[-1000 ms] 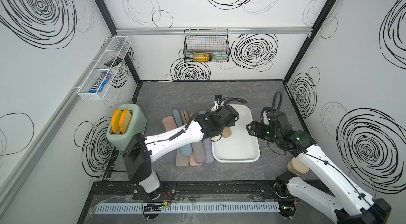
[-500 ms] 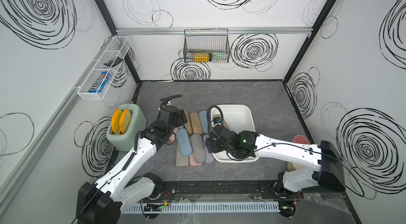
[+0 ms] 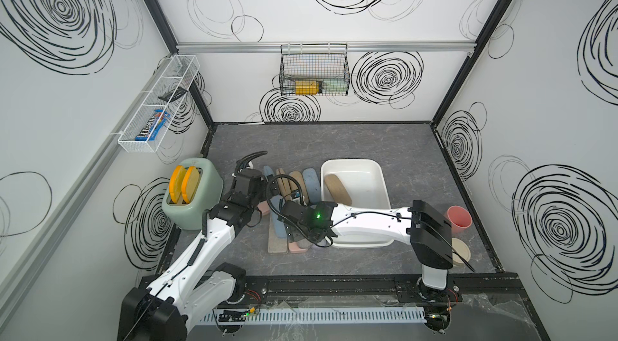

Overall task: Put the glasses cases into the storage boxes
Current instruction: Pick up the glasses case.

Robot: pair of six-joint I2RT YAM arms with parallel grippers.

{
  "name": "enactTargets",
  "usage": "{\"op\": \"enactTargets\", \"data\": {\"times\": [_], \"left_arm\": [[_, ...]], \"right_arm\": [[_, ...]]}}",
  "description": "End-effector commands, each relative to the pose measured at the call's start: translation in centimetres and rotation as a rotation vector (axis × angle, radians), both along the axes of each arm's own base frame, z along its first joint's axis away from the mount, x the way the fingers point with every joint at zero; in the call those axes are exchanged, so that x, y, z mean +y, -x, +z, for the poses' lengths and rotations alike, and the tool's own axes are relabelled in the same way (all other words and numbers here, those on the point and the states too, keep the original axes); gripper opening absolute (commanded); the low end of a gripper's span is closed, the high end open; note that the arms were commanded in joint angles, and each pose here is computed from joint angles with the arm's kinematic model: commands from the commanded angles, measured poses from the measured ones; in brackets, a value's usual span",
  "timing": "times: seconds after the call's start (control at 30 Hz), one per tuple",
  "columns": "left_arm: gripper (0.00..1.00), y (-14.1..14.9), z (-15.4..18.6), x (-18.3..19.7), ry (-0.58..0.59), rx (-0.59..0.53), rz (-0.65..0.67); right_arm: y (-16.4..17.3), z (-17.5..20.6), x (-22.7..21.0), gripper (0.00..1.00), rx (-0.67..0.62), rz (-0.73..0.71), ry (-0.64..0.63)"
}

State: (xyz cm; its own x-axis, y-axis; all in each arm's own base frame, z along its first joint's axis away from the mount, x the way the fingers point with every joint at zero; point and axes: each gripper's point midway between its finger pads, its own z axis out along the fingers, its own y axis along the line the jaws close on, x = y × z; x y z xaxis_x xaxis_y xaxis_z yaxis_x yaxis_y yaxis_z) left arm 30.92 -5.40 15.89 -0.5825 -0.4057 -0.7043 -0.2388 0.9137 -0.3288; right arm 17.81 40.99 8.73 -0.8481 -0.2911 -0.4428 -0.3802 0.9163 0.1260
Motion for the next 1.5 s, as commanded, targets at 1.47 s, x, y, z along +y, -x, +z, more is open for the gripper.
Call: {"op": "enactTargets", "data": {"times": [1.47], "left_arm": [[0.97, -0.6, -1.0, 0.6, 0.038, 0.036, 0.027]], "right_arm": [[-0.1, 3.4, 0.0, 0.67, -0.038, -0.036, -0.028]]}}
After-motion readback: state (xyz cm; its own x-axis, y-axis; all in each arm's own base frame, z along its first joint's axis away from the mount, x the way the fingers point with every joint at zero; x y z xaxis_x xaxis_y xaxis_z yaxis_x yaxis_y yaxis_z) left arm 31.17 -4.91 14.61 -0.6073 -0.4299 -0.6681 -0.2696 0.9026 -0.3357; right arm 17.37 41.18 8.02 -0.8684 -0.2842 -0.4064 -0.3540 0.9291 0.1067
